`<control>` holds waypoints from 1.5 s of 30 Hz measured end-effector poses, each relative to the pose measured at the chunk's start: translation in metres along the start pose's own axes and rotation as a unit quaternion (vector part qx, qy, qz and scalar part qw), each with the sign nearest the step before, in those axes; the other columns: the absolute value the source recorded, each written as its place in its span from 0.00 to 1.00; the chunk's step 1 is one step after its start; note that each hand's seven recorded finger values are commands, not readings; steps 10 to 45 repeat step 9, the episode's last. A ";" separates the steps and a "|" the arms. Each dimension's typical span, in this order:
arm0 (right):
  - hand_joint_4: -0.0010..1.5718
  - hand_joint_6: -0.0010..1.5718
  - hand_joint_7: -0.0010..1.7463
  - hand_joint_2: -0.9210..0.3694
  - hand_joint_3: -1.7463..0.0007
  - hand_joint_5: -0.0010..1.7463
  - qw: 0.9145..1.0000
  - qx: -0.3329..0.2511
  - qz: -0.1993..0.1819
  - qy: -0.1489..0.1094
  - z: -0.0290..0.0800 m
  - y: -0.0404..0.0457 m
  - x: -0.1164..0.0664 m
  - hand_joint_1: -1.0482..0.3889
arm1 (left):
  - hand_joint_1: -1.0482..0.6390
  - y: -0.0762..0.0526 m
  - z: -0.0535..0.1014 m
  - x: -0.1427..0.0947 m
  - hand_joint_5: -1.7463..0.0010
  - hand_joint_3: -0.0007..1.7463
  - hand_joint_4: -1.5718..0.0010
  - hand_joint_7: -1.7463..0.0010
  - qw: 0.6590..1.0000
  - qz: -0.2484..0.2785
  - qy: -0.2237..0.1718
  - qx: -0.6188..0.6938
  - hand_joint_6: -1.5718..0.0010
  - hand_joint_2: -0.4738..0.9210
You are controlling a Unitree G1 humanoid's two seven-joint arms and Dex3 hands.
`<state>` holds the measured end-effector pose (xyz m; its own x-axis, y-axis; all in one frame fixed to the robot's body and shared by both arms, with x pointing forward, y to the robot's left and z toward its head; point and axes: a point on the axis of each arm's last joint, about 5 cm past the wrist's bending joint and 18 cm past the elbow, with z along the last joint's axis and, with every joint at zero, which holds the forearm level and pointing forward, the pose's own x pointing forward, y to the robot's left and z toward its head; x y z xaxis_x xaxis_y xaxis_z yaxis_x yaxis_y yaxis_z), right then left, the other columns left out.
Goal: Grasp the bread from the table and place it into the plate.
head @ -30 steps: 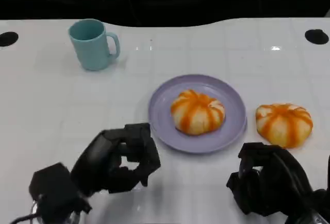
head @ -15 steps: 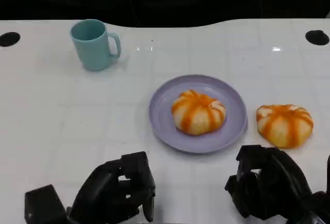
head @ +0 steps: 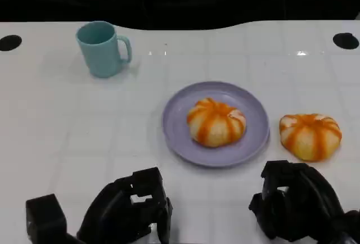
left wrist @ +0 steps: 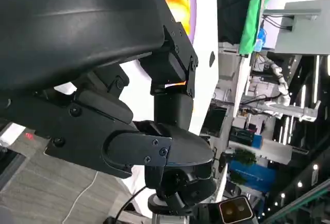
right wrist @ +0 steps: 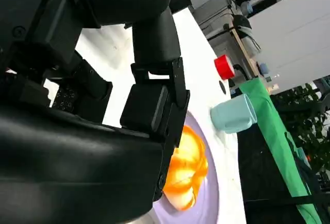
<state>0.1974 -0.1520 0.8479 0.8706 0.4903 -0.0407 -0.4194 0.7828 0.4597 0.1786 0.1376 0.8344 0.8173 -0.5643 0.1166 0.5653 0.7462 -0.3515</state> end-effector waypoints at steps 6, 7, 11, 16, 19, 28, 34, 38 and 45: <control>0.96 1.00 0.60 0.69 0.16 0.82 1.000 -0.006 0.003 0.001 0.000 -0.0031 0.001 0.00 | 0.17 0.002 0.001 0.002 0.00 0.16 0.36 0.08 1.000 -0.001 0.002 -0.009 0.45 1.00; 0.96 1.00 0.60 0.68 0.17 0.82 1.000 -0.006 0.004 0.002 -0.001 -0.0034 0.001 0.00 | 0.17 0.001 0.001 0.002 0.00 0.16 0.36 0.09 1.000 -0.002 0.002 -0.010 0.44 1.00; 0.97 1.00 0.60 0.68 0.18 0.82 1.000 -0.005 0.006 0.002 -0.001 -0.0036 0.001 0.00 | 0.17 0.002 0.000 0.002 0.00 0.16 0.36 0.09 1.000 -0.004 0.002 -0.012 0.44 1.00; 0.97 1.00 0.60 0.68 0.18 0.82 1.000 -0.005 0.006 0.002 -0.001 -0.0036 0.001 0.00 | 0.17 0.002 0.000 0.002 0.00 0.16 0.36 0.09 1.000 -0.004 0.002 -0.012 0.44 1.00; 0.97 1.00 0.60 0.68 0.18 0.82 1.000 -0.005 0.006 0.002 -0.001 -0.0036 0.001 0.00 | 0.17 0.002 0.000 0.002 0.00 0.16 0.36 0.09 1.000 -0.004 0.002 -0.012 0.44 1.00; 0.97 1.00 0.60 0.68 0.18 0.82 1.000 -0.005 0.006 0.002 -0.001 -0.0036 0.001 0.00 | 0.17 0.002 0.000 0.002 0.00 0.16 0.36 0.09 1.000 -0.004 0.002 -0.012 0.44 1.00; 0.97 1.00 0.60 0.68 0.18 0.82 1.000 -0.005 0.006 0.002 -0.001 -0.0036 0.001 0.00 | 0.17 0.002 0.000 0.002 0.00 0.16 0.36 0.09 1.000 -0.004 0.002 -0.012 0.44 1.00; 0.97 1.00 0.60 0.68 0.18 0.82 1.000 -0.005 0.006 0.002 -0.001 -0.0036 0.001 0.00 | 0.17 0.002 0.000 0.002 0.00 0.16 0.36 0.09 1.000 -0.004 0.002 -0.012 0.44 1.00; 0.97 1.00 0.60 0.68 0.18 0.82 1.000 -0.005 0.006 0.002 -0.001 -0.0036 0.001 0.00 | 0.17 0.002 0.000 0.002 0.00 0.16 0.36 0.09 1.000 -0.004 0.002 -0.012 0.44 1.00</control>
